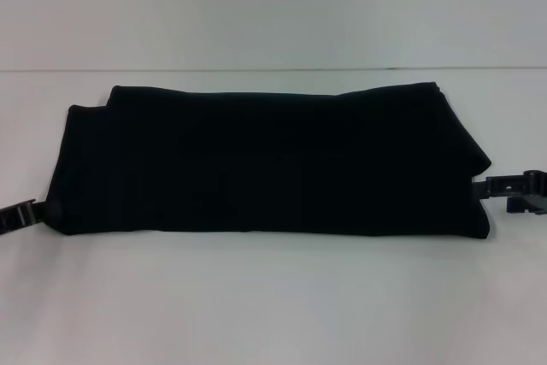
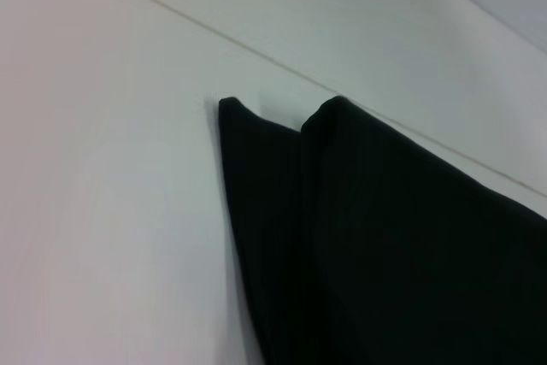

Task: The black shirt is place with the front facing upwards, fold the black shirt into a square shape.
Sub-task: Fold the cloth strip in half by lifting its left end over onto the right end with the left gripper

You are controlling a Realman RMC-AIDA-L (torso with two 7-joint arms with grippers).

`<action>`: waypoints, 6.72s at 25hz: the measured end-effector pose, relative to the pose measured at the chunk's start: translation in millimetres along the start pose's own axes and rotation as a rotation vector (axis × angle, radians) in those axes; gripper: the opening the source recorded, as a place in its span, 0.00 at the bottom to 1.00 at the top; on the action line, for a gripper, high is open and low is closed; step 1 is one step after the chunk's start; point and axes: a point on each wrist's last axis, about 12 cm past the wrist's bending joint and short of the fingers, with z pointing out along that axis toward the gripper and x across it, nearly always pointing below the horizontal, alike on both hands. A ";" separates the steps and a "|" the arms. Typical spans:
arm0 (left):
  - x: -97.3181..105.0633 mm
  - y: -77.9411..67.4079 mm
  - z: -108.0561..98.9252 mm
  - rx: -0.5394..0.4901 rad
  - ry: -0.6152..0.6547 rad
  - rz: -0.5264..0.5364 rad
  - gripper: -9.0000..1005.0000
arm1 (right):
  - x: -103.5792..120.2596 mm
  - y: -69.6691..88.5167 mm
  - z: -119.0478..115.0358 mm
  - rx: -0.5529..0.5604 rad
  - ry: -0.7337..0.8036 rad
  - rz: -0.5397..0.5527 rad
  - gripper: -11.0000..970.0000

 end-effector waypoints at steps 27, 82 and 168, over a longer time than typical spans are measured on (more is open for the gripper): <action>-8.7 -4.6 0.4 0.024 -0.019 0.014 0.03 | 7.7 16.3 26.6 -0.009 0.073 -0.034 0.78; 25.1 -0.2 -38.9 0.182 0.051 -0.071 0.07 | 70.0 -35.7 -59.4 -0.282 -0.156 0.074 0.36; 104.3 -309.3 147.2 0.831 -0.059 0.131 0.13 | 179.3 -4.7 -7.2 -0.500 -0.201 -0.709 0.97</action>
